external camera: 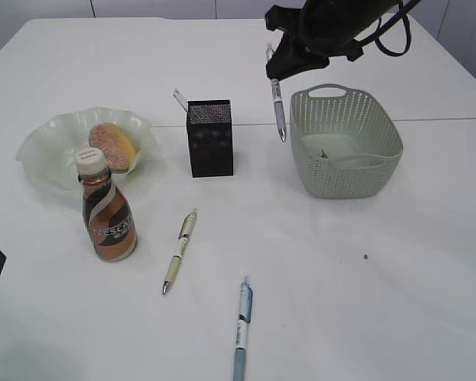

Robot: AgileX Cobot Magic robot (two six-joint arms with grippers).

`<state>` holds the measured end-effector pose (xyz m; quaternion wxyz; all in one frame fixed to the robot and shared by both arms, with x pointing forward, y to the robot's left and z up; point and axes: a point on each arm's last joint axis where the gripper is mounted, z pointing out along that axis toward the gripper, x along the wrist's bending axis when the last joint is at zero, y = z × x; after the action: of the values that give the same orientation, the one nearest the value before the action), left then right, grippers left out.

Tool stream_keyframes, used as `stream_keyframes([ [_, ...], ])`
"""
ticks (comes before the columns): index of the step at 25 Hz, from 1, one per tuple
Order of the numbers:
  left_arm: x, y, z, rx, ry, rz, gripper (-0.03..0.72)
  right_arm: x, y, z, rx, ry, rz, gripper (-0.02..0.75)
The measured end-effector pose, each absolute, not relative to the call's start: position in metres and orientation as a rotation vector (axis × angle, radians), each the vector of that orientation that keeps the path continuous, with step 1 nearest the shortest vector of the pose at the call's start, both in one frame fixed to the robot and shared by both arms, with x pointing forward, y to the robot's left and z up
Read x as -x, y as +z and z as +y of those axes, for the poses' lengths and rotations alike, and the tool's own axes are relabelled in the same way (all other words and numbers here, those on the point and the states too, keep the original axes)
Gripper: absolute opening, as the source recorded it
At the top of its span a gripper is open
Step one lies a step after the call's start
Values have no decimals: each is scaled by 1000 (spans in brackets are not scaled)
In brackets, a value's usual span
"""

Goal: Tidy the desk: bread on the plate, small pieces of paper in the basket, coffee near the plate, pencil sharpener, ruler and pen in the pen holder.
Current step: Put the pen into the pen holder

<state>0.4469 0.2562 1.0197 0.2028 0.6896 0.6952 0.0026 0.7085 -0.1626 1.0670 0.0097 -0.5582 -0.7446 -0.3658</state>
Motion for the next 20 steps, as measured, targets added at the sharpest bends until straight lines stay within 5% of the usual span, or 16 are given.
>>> stream_keyframes([
  [20,-449,1020,256,-1919,35,1923,476,-760,1032,-142,1354,-1985,-2119,71],
])
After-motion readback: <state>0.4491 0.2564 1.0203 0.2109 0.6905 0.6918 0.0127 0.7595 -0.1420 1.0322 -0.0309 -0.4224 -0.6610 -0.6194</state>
